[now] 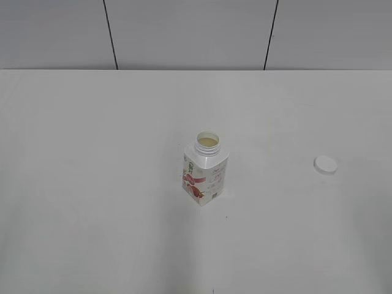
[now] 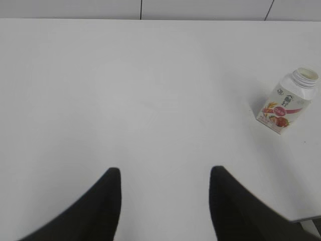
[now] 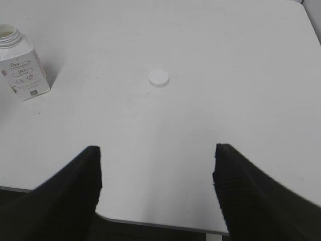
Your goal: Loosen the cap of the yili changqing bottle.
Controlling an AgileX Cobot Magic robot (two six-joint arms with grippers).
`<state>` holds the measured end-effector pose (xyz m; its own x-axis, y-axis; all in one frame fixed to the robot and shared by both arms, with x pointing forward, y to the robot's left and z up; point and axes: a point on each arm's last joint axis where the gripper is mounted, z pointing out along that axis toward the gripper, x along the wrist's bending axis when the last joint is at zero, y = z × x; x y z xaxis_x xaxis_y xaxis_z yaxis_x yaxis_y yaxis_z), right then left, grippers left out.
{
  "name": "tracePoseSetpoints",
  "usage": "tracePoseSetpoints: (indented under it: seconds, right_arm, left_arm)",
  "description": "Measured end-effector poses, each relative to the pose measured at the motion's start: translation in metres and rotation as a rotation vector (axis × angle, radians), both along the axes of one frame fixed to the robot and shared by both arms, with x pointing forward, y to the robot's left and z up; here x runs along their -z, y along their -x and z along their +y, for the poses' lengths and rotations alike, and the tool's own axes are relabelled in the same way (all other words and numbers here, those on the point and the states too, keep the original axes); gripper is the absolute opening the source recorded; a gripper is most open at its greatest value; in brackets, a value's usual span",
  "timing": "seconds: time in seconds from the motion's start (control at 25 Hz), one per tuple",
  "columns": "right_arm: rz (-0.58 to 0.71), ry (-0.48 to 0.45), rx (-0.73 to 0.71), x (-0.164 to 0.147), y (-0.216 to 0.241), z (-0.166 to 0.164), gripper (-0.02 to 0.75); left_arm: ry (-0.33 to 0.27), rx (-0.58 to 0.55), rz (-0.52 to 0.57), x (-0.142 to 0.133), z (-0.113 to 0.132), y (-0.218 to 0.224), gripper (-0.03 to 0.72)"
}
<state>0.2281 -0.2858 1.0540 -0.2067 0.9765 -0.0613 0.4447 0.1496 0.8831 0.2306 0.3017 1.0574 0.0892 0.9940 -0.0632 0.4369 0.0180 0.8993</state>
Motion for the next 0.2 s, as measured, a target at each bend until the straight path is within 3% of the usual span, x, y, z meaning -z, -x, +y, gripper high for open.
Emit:
tracePoseSetpoints:
  seconds: [0.2]
  right_arm:
    - [0.0, 0.0, 0.0, 0.0, 0.0, 0.0, 0.552]
  left_arm:
    - [0.0, 0.0, 0.0, 0.0, 0.0, 0.0, 0.363]
